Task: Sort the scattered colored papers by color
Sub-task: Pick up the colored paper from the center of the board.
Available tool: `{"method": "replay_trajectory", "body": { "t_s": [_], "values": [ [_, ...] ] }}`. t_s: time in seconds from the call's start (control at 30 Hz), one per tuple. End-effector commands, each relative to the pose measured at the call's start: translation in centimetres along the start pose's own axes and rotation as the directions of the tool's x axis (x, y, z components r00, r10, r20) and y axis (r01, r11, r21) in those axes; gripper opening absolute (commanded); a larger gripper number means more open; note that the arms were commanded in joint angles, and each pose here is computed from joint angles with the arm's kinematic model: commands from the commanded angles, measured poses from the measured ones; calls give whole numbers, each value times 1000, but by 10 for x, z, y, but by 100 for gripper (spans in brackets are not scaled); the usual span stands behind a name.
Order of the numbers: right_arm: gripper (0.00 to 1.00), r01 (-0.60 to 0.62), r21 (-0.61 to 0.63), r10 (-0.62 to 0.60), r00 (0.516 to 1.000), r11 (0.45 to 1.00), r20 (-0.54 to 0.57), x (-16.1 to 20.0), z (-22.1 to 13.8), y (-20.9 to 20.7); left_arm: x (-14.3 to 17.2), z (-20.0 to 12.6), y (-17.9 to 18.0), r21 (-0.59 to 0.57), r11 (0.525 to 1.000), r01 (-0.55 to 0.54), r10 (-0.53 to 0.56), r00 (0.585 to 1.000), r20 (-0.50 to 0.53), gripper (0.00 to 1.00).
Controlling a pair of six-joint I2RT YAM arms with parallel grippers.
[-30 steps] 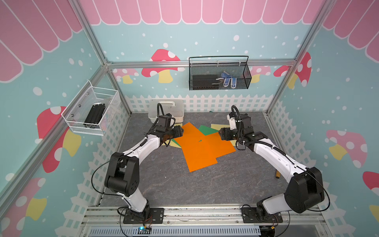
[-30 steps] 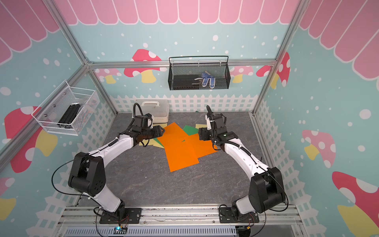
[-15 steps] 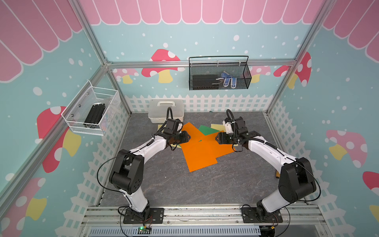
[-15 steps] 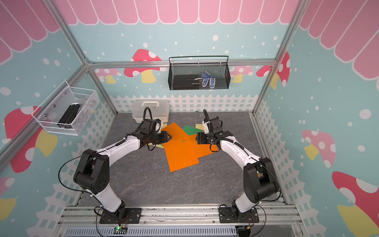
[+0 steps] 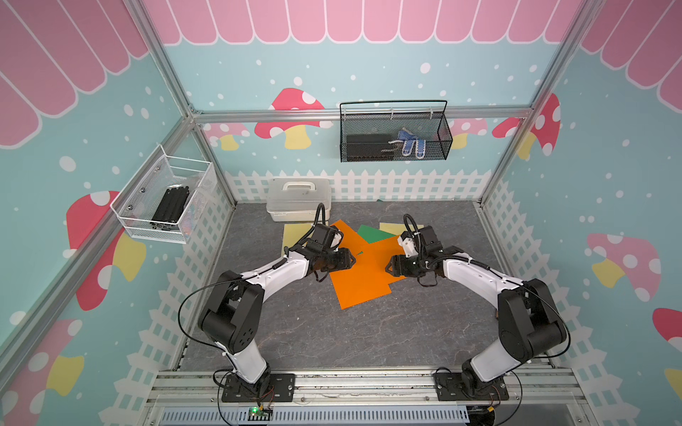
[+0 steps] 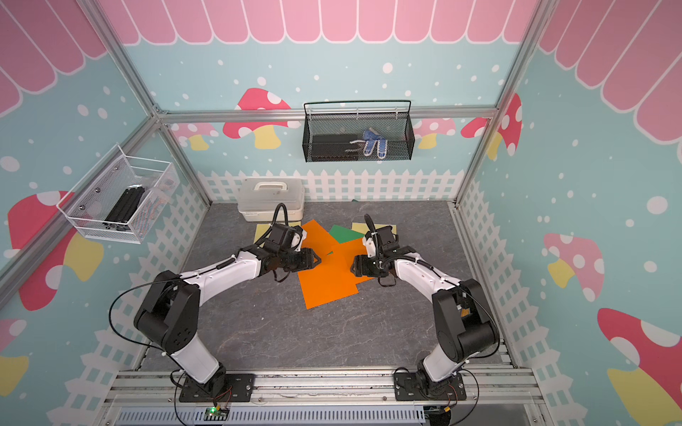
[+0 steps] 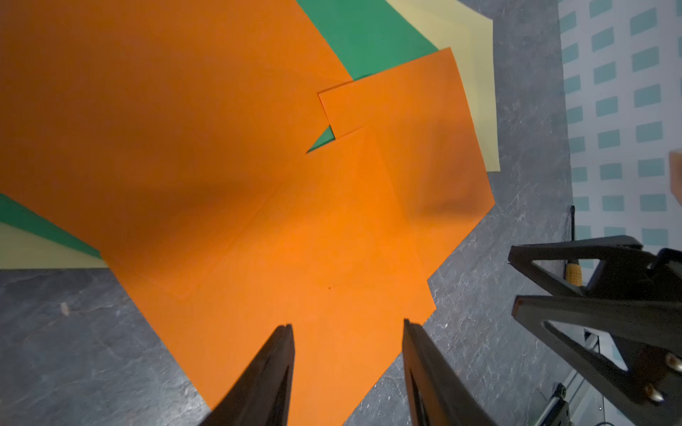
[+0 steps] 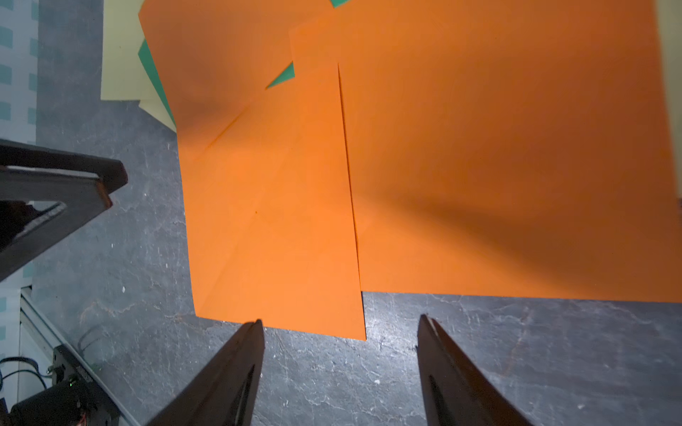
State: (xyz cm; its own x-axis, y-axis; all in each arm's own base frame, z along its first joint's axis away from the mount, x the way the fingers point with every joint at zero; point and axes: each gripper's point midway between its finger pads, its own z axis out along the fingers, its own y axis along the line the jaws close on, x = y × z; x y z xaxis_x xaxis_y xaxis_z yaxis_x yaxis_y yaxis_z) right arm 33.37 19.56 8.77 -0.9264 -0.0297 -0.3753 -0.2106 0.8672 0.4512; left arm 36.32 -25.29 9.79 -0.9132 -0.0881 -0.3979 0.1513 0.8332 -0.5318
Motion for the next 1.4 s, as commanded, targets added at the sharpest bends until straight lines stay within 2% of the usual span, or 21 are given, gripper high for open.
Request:
{"method": "replay_trajectory", "body": {
  "t_s": [0.0,0.1,0.33,0.5,0.87,1.27,1.37],
  "values": [
    [70,-7,-81,8,1000,997,2,1,2,14,14,-3,0,-2,999,39,-39,999,-16,48],
    [70,-14,-106,14,1000,994,-3,2,5,17,24,0,4,-6,999,52,-52,998,-27,46],
    [70,-55,-78,56,998,995,0,2,14,5,40,0,5,-27,998,62,-63,997,-44,46],
    [69,-116,-121,115,993,986,-18,7,23,-1,46,0,10,-50,996,69,-71,996,-51,46],
    [68,-186,-162,183,982,969,-35,24,18,-9,64,4,24,-107,992,61,-72,993,-98,46],
    [67,-351,-222,346,936,910,-61,44,26,-12,79,16,36,-151,986,66,-87,986,-141,45],
    [67,-361,-200,358,932,911,-51,45,27,-18,83,20,38,-156,985,67,-92,983,-157,44]
  ]
}}
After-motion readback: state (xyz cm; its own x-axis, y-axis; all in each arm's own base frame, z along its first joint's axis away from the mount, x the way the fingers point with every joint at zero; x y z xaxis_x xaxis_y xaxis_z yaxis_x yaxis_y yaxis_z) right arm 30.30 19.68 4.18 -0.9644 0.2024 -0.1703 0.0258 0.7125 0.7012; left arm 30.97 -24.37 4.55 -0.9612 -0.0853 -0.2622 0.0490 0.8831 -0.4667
